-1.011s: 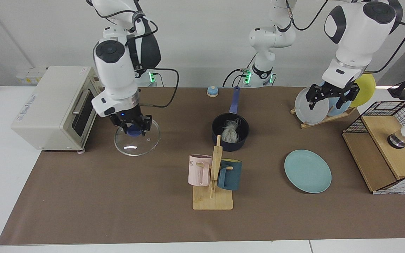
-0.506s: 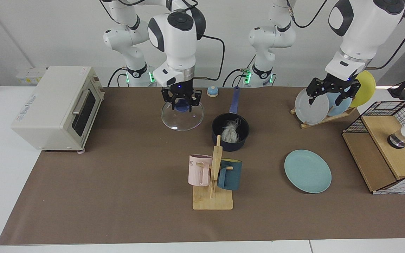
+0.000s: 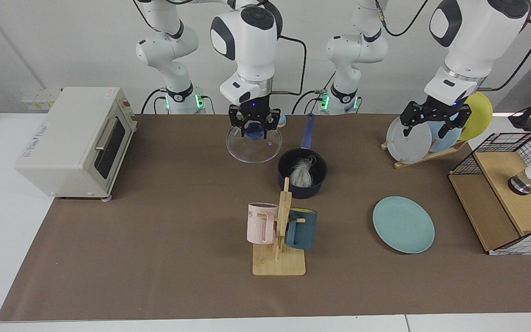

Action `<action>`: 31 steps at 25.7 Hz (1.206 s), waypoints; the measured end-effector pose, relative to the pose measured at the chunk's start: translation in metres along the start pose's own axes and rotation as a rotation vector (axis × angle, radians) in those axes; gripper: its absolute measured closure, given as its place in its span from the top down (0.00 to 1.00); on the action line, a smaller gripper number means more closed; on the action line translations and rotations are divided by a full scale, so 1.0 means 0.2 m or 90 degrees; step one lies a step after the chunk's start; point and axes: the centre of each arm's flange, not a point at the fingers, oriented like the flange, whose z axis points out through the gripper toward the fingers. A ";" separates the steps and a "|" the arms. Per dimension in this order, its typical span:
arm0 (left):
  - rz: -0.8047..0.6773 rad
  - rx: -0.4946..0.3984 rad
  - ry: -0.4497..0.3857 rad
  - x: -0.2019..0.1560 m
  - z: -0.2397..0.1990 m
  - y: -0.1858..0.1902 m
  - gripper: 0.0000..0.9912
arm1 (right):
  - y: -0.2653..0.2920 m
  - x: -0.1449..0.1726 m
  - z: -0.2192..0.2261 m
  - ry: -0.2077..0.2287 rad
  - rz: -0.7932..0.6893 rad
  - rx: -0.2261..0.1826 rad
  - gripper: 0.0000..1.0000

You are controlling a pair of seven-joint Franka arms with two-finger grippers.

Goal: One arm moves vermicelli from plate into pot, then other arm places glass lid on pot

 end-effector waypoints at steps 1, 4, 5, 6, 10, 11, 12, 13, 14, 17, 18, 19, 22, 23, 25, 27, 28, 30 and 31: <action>0.000 0.000 0.000 0.00 0.00 0.00 1.00 | -0.03 0.00 0.02 0.002 -0.001 -0.001 0.66; 0.001 0.000 0.000 0.00 0.00 0.00 1.00 | -0.10 0.01 0.05 0.006 -0.006 -0.002 0.66; 0.001 0.000 0.000 0.00 0.00 0.00 1.00 | -0.12 0.01 0.06 0.007 -0.007 -0.001 0.66; 0.002 0.000 0.000 0.00 0.00 0.00 1.00 | -0.13 0.02 0.07 0.009 -0.008 0.001 0.66; 0.003 -0.001 0.000 0.00 0.00 0.00 1.00 | -0.17 0.04 0.08 0.016 -0.009 0.011 0.66; 0.003 -0.001 0.000 0.00 0.00 0.00 1.00 | -0.17 0.05 0.09 0.019 -0.009 0.014 0.66; 0.003 -0.001 0.000 0.00 0.00 0.00 1.00 | -0.18 0.05 0.09 0.022 -0.010 0.017 0.66; 0.003 -0.001 0.000 0.00 0.00 0.00 1.00 | -0.19 0.05 0.10 0.026 -0.011 0.019 0.66; 0.004 -0.001 0.000 0.00 0.00 0.00 1.00 | -0.19 0.06 0.10 0.030 -0.012 0.020 0.66; 0.004 -0.001 0.000 0.00 0.00 0.00 1.00 | -0.22 0.05 0.13 0.038 -0.019 0.019 0.66; 0.004 -0.001 0.000 0.00 0.00 0.00 1.00 | -0.23 0.05 0.14 0.039 -0.021 0.020 0.66; 0.004 -0.001 0.000 0.00 0.00 0.00 1.00 | -0.23 0.05 0.15 0.041 -0.023 0.021 0.66; 0.004 -0.001 -0.001 0.00 0.00 0.00 1.00 | -0.27 0.03 0.17 0.045 -0.030 0.024 0.66; 0.004 -0.001 -0.001 0.00 0.00 0.00 1.00 | -0.28 0.02 0.18 0.046 -0.033 0.024 0.66; 0.003 -0.001 -0.001 0.00 0.00 0.00 1.00 | -0.29 0.01 0.20 0.048 -0.037 0.025 0.66; 0.003 -0.001 -0.001 0.00 0.00 0.00 1.00 | -0.31 0.01 0.21 0.048 -0.039 0.025 0.66; 0.003 -0.001 -0.001 0.00 0.00 0.00 1.00 | -0.31 0.00 0.21 0.050 -0.040 0.027 0.66; 0.003 -0.001 -0.001 0.00 0.00 0.00 1.00 | -0.32 0.01 0.21 0.055 -0.040 0.033 0.66; 0.003 -0.001 -0.001 0.00 0.00 0.00 1.00 | -0.32 0.01 0.21 0.057 -0.040 0.034 0.66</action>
